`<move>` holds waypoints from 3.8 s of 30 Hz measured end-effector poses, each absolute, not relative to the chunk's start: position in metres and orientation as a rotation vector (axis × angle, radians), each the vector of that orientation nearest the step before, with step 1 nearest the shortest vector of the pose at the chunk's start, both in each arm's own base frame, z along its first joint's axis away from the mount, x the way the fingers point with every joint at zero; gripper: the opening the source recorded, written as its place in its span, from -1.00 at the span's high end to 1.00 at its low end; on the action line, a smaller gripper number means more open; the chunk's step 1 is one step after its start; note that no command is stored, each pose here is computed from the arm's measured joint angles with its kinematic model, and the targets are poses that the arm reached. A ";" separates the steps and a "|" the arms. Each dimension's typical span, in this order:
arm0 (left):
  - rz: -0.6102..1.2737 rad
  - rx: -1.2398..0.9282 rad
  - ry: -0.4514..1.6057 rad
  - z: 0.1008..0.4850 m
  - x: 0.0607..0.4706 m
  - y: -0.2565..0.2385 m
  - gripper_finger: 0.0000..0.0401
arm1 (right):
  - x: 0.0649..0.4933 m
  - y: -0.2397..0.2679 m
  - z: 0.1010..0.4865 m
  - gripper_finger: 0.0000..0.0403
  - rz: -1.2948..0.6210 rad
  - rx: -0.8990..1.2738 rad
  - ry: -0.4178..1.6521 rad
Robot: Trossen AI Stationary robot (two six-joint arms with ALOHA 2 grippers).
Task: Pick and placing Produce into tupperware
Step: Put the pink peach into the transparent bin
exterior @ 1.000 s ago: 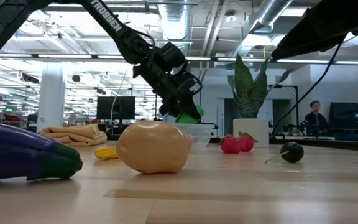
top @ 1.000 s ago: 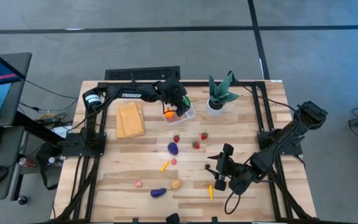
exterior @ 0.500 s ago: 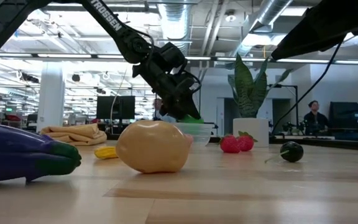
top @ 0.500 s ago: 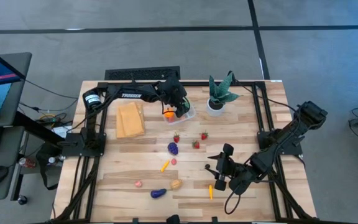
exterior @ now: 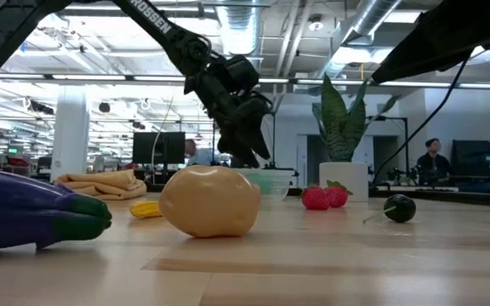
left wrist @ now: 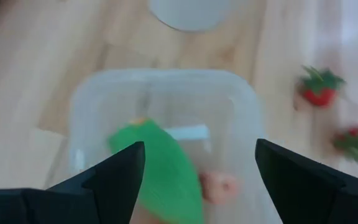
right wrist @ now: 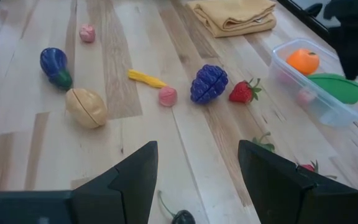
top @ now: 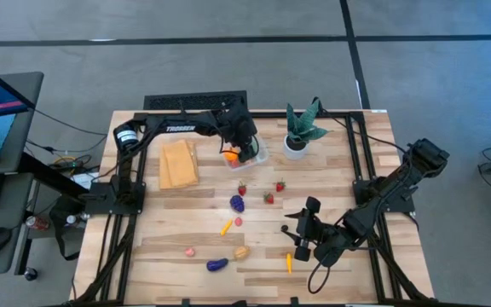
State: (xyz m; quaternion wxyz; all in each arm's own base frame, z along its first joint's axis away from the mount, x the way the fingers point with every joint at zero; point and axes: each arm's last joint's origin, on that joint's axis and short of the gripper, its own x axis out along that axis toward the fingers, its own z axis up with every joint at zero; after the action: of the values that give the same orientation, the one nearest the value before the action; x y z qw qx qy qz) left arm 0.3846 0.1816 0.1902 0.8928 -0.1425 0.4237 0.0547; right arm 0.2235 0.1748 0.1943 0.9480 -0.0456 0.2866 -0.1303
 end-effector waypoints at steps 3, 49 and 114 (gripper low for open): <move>0.070 -0.267 0.939 0.198 0.387 0.173 -0.47 | 0.223 0.175 0.194 -0.07 -0.266 -0.096 0.586; -0.179 -0.112 1.713 0.232 0.364 -0.005 -0.47 | 0.229 0.164 0.193 -0.07 -0.308 -0.113 0.605; -0.058 -0.323 0.525 0.173 0.120 -0.108 -0.47 | 0.248 0.146 0.198 -0.07 -0.349 -0.139 0.571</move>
State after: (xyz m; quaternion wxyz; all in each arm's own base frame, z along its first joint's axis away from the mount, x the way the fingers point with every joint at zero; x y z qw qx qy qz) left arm 0.1197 -0.1075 0.1730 0.9524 -0.1590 0.2585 -0.0285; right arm 0.2482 0.1458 0.1981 0.9422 -0.0682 0.2802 -0.1709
